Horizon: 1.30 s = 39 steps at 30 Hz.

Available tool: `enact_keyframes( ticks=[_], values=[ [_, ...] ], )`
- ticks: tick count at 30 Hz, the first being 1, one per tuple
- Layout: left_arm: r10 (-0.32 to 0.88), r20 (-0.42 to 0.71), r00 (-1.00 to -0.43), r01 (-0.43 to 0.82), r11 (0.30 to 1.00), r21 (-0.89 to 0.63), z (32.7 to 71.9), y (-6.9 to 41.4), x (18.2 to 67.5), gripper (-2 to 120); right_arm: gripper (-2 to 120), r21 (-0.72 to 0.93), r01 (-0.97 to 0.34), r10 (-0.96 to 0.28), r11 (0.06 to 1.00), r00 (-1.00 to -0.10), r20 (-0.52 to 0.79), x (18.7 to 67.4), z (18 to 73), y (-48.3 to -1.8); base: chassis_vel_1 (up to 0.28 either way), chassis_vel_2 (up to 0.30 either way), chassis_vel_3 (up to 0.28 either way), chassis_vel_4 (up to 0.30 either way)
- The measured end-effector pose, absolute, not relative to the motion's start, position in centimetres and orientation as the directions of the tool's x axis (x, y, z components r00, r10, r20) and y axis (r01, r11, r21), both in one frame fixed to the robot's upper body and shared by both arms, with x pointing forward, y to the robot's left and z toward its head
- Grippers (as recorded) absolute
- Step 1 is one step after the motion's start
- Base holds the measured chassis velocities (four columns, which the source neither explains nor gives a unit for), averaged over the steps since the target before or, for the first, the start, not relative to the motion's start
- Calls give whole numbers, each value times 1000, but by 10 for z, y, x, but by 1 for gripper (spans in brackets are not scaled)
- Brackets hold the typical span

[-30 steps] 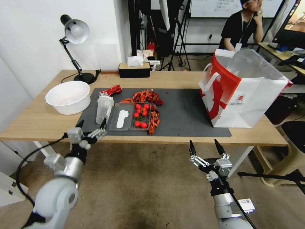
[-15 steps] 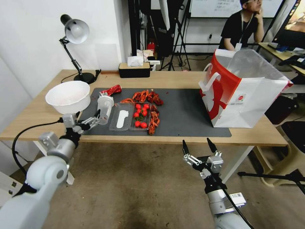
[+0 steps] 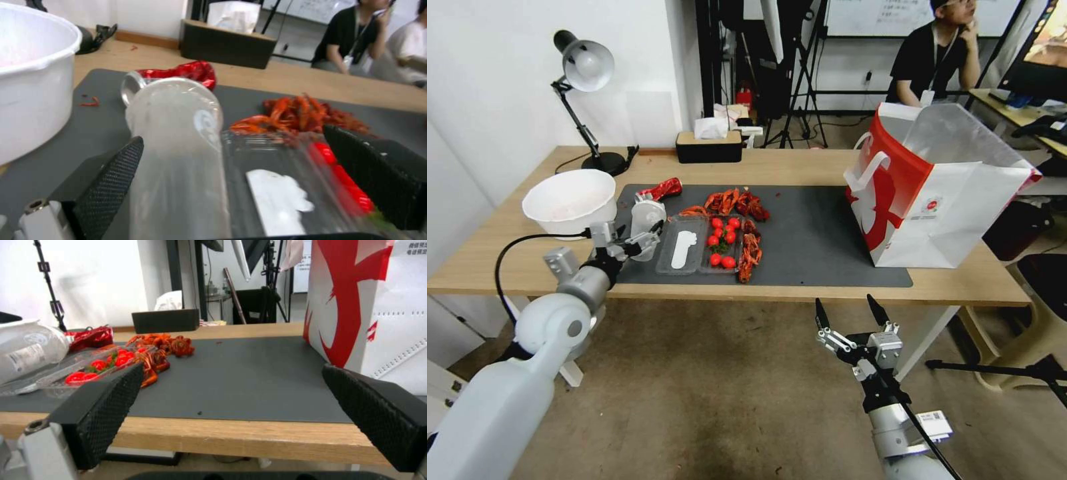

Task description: Pick up the trash from the table and place it into the takeout bag.

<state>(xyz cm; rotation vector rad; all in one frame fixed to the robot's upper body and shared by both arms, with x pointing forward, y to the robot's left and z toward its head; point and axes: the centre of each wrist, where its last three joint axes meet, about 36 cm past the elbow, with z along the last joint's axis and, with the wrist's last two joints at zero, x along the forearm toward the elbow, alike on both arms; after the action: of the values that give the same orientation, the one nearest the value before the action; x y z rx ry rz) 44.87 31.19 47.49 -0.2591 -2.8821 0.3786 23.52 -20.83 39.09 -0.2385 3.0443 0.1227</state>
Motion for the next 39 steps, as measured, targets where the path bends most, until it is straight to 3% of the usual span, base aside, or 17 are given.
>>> enact_keyframes(
  ticks=[8,24,39],
  values=[
    [168,236,-957,122,973,-197,478,310,475,100,100,61,-147,-142,987,-986,-85,237,389,-209,0,0,0,0],
    [143,342,-929,72,975,-211,473,303,495,100,100,46,-123,-119,991,-990,-73,239,384,-213,0,0,0,0],
    [108,388,-915,21,975,-221,470,306,500,48,100,42,-118,-115,992,-991,-60,238,378,-211,0,0,0,0]
  ],
)
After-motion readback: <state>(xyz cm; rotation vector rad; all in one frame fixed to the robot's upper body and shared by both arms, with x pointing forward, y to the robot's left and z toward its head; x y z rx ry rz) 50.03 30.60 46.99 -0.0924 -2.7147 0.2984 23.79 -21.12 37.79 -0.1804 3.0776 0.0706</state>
